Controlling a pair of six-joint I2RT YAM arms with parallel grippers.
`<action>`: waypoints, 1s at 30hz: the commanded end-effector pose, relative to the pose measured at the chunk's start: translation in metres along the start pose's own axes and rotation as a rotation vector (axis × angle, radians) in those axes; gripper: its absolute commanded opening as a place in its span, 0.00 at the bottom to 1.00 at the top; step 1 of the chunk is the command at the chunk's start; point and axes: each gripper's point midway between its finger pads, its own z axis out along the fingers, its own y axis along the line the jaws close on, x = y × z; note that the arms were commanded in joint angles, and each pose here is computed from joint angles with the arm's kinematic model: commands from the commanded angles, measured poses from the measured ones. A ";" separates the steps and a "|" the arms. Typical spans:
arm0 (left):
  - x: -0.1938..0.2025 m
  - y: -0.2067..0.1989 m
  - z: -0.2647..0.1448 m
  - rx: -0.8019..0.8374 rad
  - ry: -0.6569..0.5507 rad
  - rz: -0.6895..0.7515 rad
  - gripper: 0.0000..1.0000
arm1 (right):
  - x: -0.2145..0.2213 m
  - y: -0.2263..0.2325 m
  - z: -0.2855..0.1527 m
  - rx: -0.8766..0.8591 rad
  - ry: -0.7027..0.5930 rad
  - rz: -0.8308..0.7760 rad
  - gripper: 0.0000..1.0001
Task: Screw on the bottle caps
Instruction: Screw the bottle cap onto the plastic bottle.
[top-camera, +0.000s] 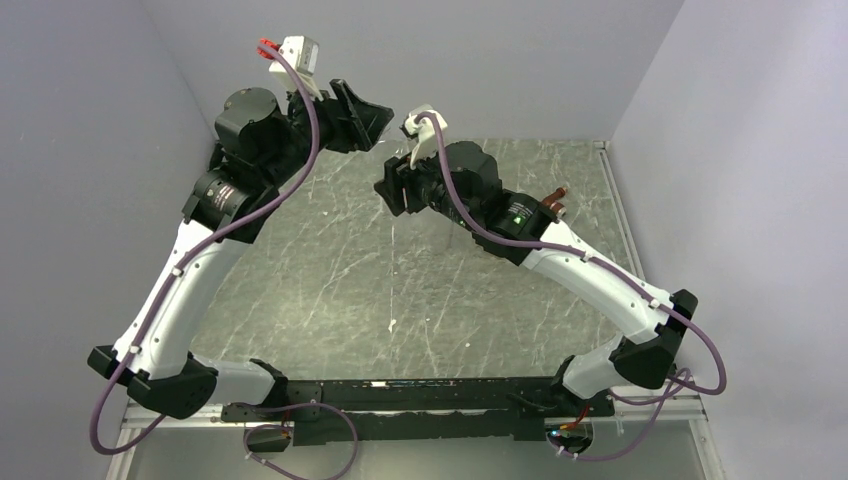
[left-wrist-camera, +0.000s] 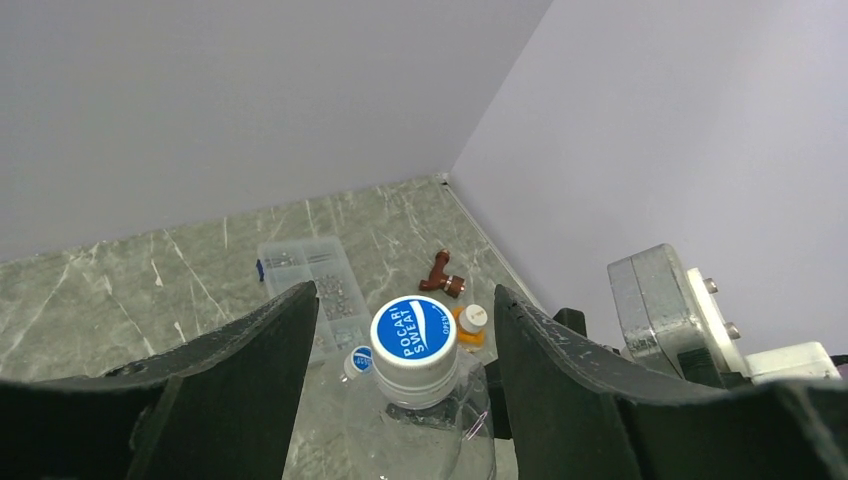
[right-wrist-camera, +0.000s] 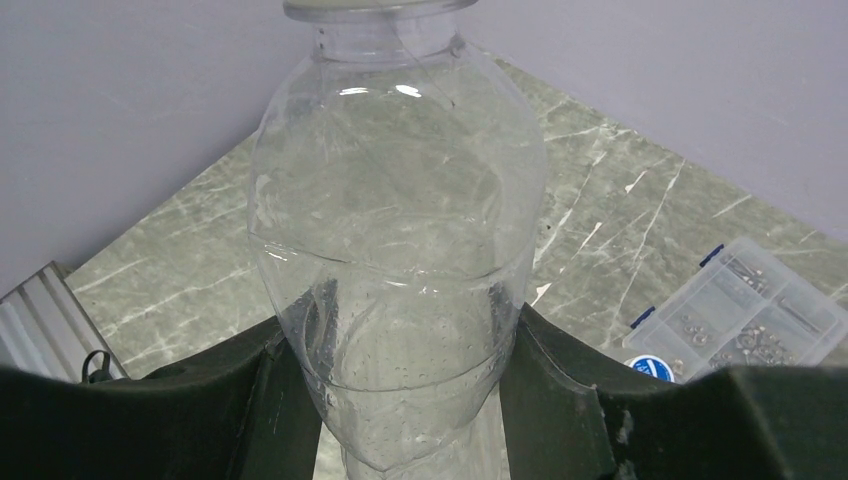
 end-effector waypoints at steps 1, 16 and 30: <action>-0.006 -0.008 0.002 0.036 -0.016 0.000 0.70 | -0.027 0.001 -0.006 0.014 -0.068 0.009 0.19; -0.001 -0.011 0.010 0.063 0.007 0.014 0.50 | -0.031 -0.001 -0.007 0.026 -0.074 -0.008 0.18; 0.014 -0.090 -0.056 0.645 0.020 0.165 0.12 | -0.045 0.040 -0.087 -0.795 -0.139 0.012 0.14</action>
